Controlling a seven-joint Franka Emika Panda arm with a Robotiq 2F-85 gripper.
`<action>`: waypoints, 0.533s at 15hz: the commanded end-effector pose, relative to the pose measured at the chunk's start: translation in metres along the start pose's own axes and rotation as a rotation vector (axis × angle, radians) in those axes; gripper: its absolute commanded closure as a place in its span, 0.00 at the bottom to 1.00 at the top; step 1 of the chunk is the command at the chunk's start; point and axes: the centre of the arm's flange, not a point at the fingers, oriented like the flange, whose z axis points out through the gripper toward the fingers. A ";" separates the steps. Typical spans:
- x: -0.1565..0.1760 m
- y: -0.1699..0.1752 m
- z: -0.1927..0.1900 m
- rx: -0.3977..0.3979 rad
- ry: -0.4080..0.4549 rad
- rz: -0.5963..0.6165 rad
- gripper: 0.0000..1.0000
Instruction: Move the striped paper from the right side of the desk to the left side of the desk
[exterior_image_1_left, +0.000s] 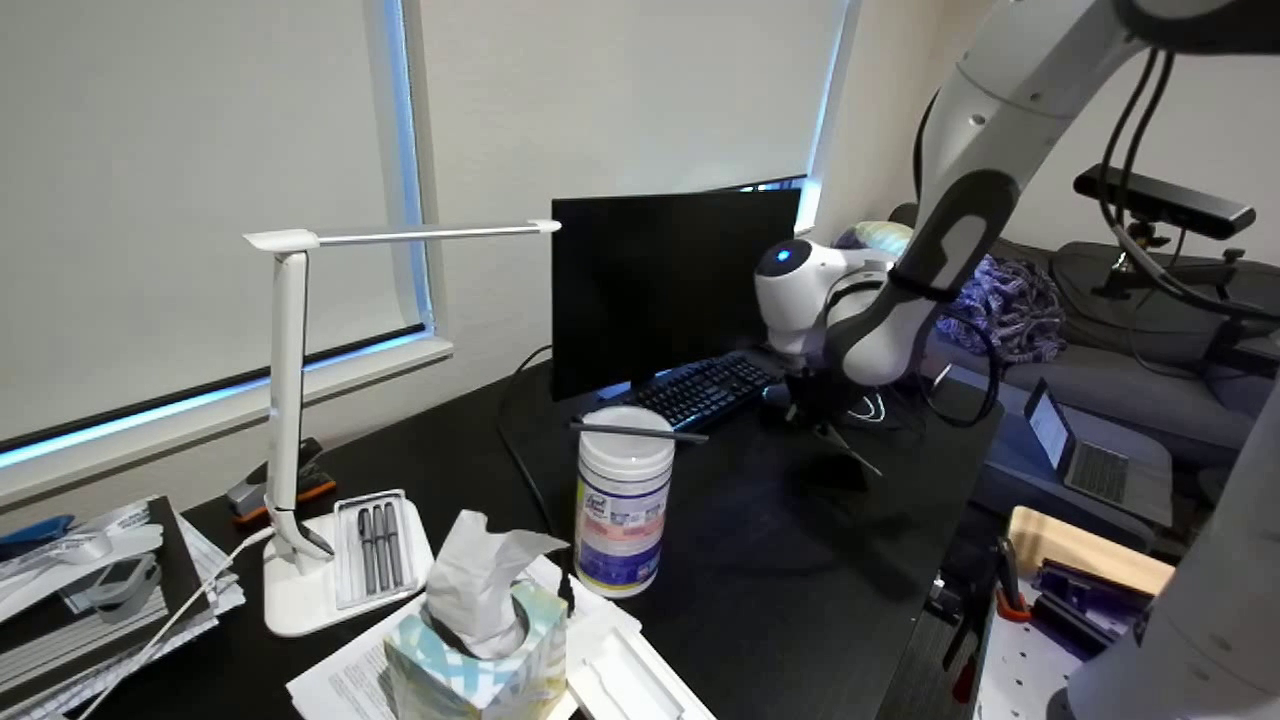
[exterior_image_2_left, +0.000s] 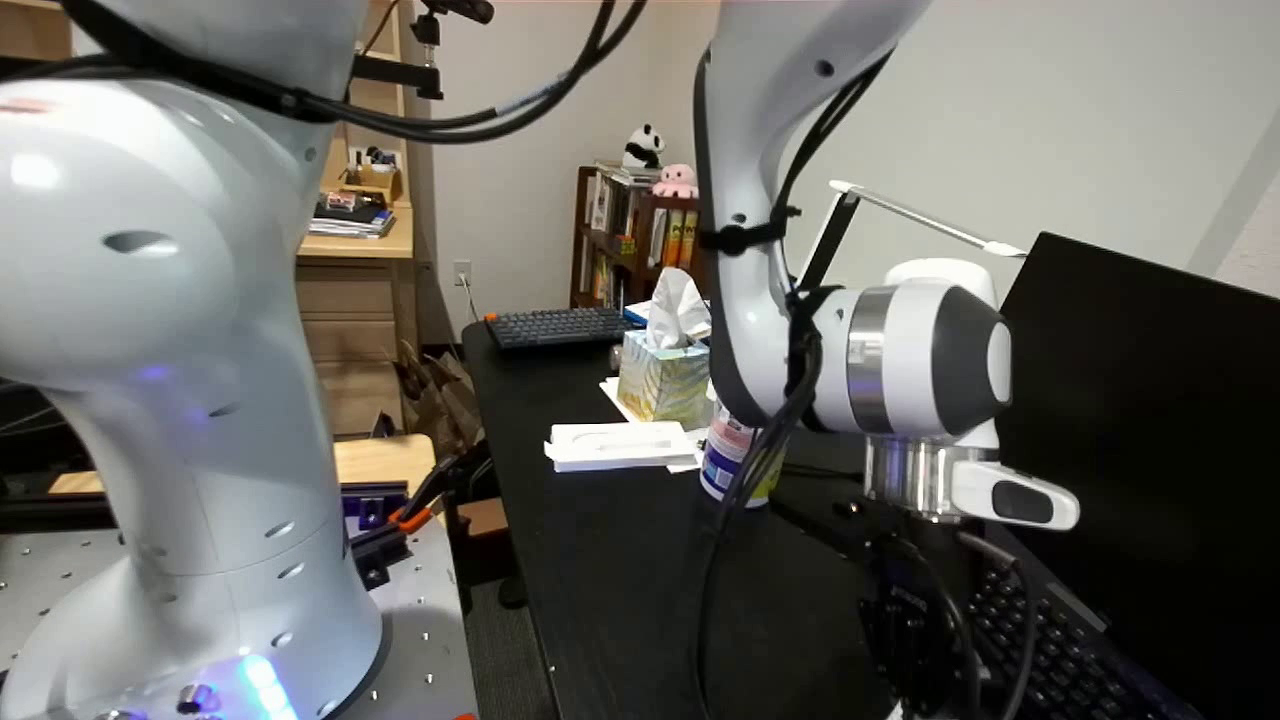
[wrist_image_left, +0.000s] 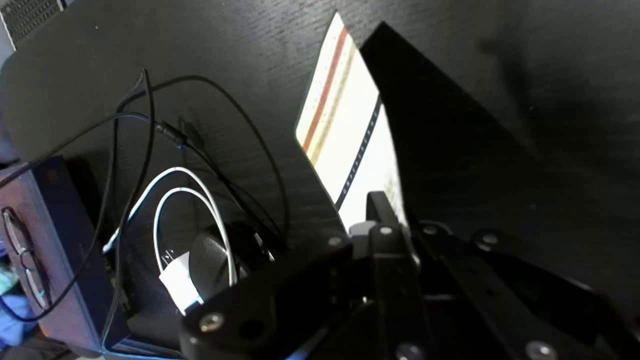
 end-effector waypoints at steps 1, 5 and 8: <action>-0.037 0.040 -0.071 0.112 -0.006 -0.159 1.00; -0.075 0.052 -0.118 0.200 0.019 -0.336 1.00; -0.094 0.048 -0.148 0.273 0.007 -0.458 1.00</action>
